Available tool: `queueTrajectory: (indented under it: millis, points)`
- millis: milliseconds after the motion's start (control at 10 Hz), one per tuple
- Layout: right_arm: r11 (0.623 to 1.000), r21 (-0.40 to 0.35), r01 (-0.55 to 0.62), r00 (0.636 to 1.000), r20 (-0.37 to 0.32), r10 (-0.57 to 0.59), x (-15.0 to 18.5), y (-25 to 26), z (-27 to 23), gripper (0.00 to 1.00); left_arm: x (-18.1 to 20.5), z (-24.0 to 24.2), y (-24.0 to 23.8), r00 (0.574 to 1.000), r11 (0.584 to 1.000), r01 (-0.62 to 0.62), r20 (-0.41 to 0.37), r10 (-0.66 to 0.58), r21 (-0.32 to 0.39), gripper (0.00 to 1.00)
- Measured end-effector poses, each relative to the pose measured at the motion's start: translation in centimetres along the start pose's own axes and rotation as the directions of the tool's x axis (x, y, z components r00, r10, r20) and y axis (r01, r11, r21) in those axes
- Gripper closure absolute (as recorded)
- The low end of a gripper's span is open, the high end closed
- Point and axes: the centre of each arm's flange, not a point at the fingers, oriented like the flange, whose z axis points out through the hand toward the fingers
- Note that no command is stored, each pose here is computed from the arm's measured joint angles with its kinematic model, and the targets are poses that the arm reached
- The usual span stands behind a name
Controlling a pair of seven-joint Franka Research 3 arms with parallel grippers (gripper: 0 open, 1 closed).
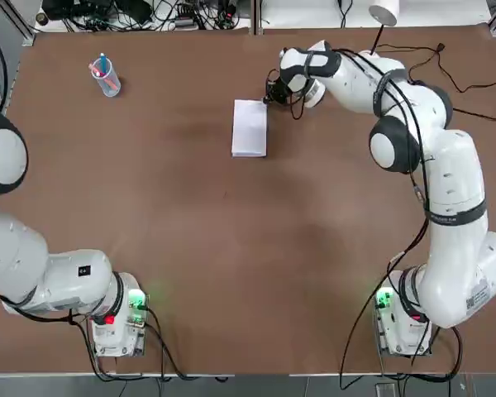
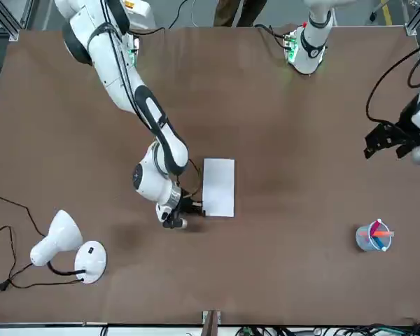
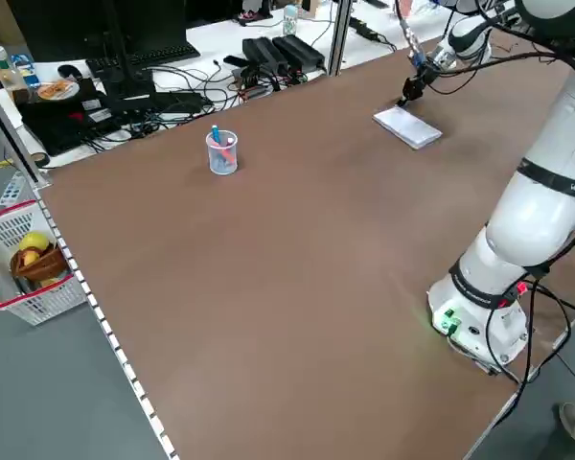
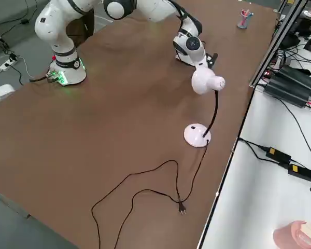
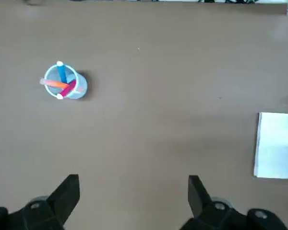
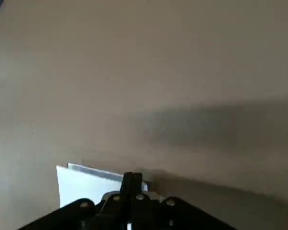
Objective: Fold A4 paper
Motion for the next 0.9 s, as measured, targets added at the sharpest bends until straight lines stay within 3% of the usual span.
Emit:
queueTrajectory:
  millis: [200, 400, 700, 900]
  points:
    - [1.0, 0.015, 0.009, 1.0, -0.007, -0.009, 0.9, -0.8, -0.8, 0.99, -0.5, 0.7, 0.4, 0.999, 1.0, 0.031, 0.016, -0.031, 0.003, 0.0]
    - [0.998, 0.047, 0.031, 0.999, 0.026, -0.033, 1.4, -3.0, -2.8, 0.97, -0.4, 2.6, 2.0, 0.997, 0.997, 0.071, 0.007, -0.071, -0.002, 0.0]
    - [0.991, 0.043, 0.125, 0.985, 0.114, -0.129, 3.6, -6.0, -12.5, 0.88, -0.5, 3.6, 2.9, 0.997, 0.997, 0.079, 0.006, -0.079, -0.004, 0.0]
    - [0.969, -0.063, 0.238, 0.962, 0.154, -0.227, 3.6, -5.9, -19.6, 0.59, -0.5, 3.2, 2.0, 0.996, 0.996, 0.094, -0.002, -0.094, 0.0, 0.0]
